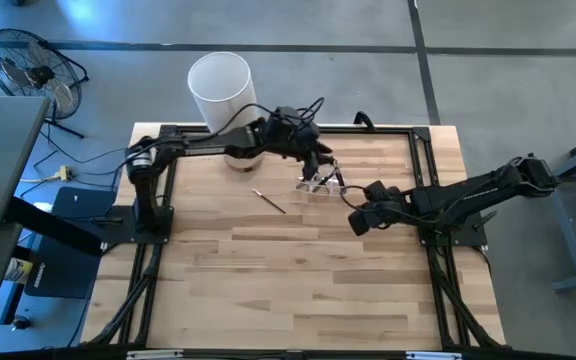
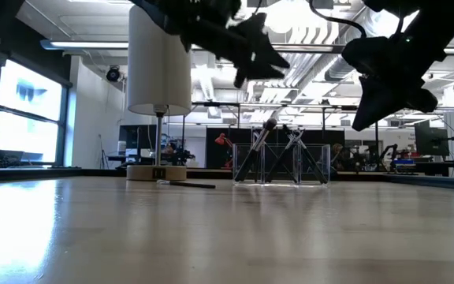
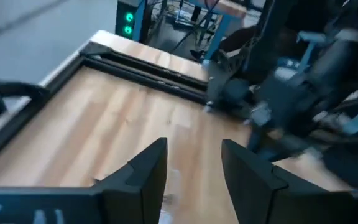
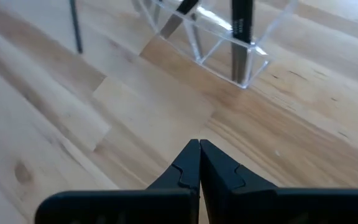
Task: Put items in baskets/containers
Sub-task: Put the black eyeshadow brush into the transparent organizer
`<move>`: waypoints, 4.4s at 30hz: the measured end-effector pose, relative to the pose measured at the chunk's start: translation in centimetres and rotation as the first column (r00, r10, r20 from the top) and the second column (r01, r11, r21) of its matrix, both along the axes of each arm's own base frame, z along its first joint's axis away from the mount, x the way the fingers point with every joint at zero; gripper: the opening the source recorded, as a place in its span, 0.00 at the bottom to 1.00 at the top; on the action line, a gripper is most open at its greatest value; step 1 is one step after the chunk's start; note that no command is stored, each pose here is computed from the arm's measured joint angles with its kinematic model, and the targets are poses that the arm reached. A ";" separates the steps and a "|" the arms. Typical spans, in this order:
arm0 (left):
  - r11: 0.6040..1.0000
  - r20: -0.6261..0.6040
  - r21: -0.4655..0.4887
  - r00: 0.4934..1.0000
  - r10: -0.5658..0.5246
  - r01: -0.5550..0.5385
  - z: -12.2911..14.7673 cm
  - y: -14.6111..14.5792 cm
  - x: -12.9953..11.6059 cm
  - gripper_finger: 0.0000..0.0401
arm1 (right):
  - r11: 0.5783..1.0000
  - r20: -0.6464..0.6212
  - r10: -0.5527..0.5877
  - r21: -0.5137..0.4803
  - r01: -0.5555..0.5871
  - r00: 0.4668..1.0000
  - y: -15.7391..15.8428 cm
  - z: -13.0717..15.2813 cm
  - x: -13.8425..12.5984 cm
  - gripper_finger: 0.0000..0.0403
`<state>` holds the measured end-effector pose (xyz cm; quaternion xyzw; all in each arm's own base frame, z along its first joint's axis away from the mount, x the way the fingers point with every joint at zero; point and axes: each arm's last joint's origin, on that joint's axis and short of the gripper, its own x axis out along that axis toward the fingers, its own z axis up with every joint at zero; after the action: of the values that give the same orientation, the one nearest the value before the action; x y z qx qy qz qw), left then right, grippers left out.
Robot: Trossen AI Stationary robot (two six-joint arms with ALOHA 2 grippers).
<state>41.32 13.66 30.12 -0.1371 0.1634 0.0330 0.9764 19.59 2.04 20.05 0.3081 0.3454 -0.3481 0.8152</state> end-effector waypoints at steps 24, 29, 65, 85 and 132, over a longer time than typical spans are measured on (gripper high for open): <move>0.961 -0.559 -0.268 0.823 -0.102 -0.063 -7.6 -20.9 -6.9 0.00 | 0.930 0.170 0.366 -0.116 -0.350 0.915 0.8 1.5 2.6 0.00; 0.953 -0.545 -0.292 0.833 -0.096 -0.081 -10.2 -21.8 -10.9 0.00 | 0.890 0.328 0.449 -0.245 -0.385 0.831 1.6 2.9 6.5 0.00; 0.934 -0.623 -0.342 0.769 -0.143 -0.103 -12.2 -20.4 -24.9 0.00 | 0.886 -0.206 0.432 -0.086 -0.456 0.878 -10.8 -4.1 32.8 0.31; 0.932 -0.637 -0.333 0.762 -0.114 -0.139 -12.3 -20.3 -25.0 0.00 | 0.853 -0.241 0.473 -0.116 -0.509 0.847 -11.9 -7.5 33.4 0.24; 0.939 -0.575 -0.332 0.808 -0.127 -0.088 -11.9 -20.5 -24.4 0.00 | 0.892 -0.165 0.376 -0.203 -0.404 0.912 2.4 3.0 19.3 0.00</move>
<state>16.91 -6.80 18.24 -0.2861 0.4622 0.0345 0.8387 38.92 4.43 23.01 0.1129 0.4059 -0.2333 0.8764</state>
